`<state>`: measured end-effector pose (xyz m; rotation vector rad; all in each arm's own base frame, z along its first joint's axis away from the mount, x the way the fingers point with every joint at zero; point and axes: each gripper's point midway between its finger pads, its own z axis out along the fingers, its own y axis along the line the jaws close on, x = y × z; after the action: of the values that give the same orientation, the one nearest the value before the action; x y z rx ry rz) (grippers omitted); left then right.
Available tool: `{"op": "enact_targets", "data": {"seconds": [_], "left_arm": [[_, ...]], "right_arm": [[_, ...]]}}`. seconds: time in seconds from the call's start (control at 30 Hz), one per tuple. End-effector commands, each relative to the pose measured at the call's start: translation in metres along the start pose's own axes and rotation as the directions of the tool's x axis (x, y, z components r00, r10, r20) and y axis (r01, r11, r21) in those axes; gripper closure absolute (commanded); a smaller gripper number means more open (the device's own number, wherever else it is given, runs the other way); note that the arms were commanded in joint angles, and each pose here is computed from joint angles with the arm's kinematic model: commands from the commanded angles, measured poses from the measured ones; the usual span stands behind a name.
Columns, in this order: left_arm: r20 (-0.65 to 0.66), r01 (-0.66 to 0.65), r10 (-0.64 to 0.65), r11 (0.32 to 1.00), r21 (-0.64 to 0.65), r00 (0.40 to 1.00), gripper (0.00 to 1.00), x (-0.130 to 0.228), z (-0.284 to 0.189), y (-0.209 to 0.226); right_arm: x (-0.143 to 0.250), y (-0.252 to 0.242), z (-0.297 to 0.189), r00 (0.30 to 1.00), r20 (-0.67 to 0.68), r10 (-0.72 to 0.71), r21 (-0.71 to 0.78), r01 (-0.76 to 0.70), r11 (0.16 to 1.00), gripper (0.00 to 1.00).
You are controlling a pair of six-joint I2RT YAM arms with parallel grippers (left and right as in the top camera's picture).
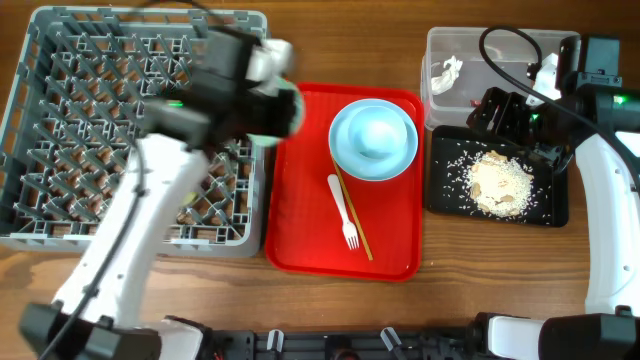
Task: Sort waste into correct bins and load items into the dishwasher rack
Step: 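Carry the green saucer with the left gripper into the dish rack, then lower the green saucer into the rack slots and open the left gripper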
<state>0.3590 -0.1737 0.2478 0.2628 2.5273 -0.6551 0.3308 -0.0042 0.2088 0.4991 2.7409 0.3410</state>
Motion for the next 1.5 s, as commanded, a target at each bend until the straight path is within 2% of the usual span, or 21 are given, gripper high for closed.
{"op": "enact_targets", "data": {"seconds": [0.0, 0.33, 0.7, 0.9, 1.1, 1.47], "left_arm": [[0.052, -0.02, 0.009, 0.976, 0.216, 0.999, 0.96, -0.017, -0.027, 0.014], [0.175, 0.07, -0.169, 0.883, 0.463, 0.97, 0.96, -0.049, -0.059, 0.097], [0.171, 0.114, -0.275, 0.778, 0.617, 0.946, 0.96, -0.056, -0.022, 0.162], [0.155, 0.184, -0.347, 0.766, 0.616, 0.925, 0.96, -0.052, -0.004, 0.201], [0.152, 0.21, -0.378, 0.757, 0.619, 0.913, 0.96, -0.046, 0.005, 0.222], [0.163, 0.275, -0.453, 0.749, 0.602, 0.877, 0.96, -0.038, -0.011, 0.252]], "right_arm": [[0.0, 0.003, -0.004, 1.0, 0.01, -0.01, -0.019, 0.01, 1.0, 0.0], [0.0, 0.003, -0.004, 1.0, 0.009, -0.009, -0.019, 0.009, 1.0, 0.01], [0.0, 0.003, -0.004, 1.0, 0.008, -0.009, -0.018, 0.009, 1.0, 0.0], [0.001, 0.003, -0.004, 1.0, 0.004, -0.008, -0.017, 0.008, 1.0, 0.0], [0.002, 0.002, -0.004, 1.0, 0.002, -0.007, -0.017, 0.007, 1.0, 0.0], [0.002, 0.002, -0.004, 1.0, 0.002, 0.0, -0.016, 0.0, 1.0, 0.0]]}}
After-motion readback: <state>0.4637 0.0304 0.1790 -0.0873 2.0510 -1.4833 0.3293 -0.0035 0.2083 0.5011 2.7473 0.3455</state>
